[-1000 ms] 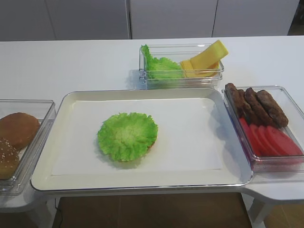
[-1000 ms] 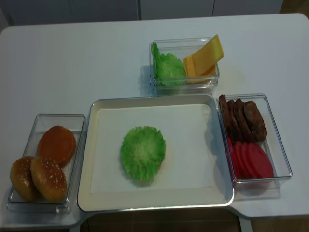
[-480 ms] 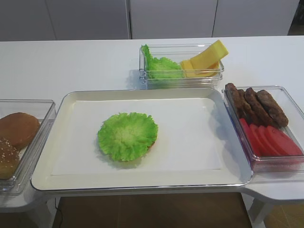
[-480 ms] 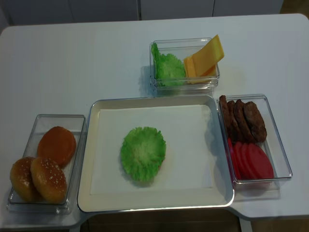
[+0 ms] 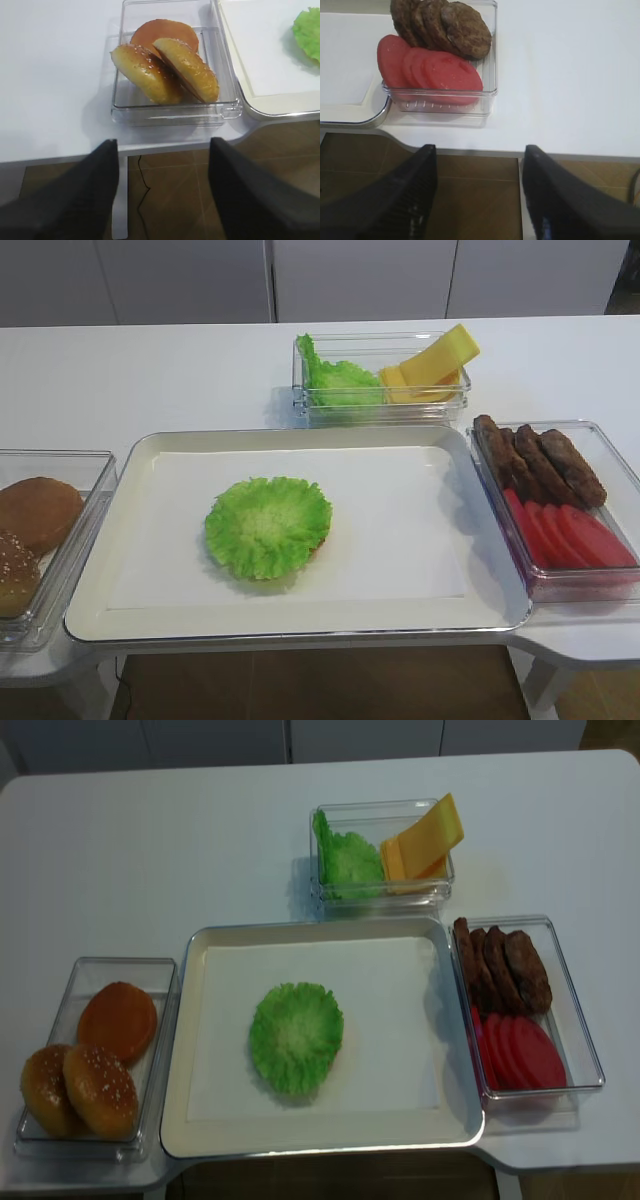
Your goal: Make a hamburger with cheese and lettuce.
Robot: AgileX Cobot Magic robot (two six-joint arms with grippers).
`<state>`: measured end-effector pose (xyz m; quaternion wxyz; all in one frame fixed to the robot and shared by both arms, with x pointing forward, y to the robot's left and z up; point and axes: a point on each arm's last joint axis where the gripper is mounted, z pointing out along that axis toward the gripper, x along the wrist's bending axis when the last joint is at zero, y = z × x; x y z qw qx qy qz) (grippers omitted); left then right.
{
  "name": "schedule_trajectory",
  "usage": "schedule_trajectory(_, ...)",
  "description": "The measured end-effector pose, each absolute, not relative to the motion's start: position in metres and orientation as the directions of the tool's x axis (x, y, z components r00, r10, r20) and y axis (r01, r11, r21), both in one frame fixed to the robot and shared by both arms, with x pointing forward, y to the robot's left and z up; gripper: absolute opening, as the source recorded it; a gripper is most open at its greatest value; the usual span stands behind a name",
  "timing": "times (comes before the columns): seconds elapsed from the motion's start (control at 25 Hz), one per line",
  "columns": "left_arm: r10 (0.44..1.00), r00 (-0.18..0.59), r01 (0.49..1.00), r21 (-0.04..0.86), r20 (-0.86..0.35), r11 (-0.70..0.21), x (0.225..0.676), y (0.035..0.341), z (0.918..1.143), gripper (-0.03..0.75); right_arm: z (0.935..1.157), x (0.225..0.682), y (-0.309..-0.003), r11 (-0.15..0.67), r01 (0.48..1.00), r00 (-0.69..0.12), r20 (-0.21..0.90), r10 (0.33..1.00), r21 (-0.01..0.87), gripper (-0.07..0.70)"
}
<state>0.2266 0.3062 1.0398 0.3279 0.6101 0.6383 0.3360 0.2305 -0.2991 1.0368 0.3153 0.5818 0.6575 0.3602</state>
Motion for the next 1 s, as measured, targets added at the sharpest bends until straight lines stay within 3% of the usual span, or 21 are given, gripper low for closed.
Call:
schedule_trajectory(0.32, 0.999, -0.041, 0.558, 0.829, -0.009, 0.03, 0.2266, 0.3062, 1.0398, 0.422, 1.0369, 0.2307, -0.2984, 0.021, 0.54, -0.048, 0.006, 0.999, 0.841, 0.433)
schedule_trajectory(1.0, 0.999, -0.041, 0.558, 0.829, -0.009, 0.03, 0.2266, 0.3062, 1.0398, 0.422, 1.0369, 0.2307, -0.2983, 0.021, 0.54, -0.048, 0.006, 0.999, 0.841, 0.433)
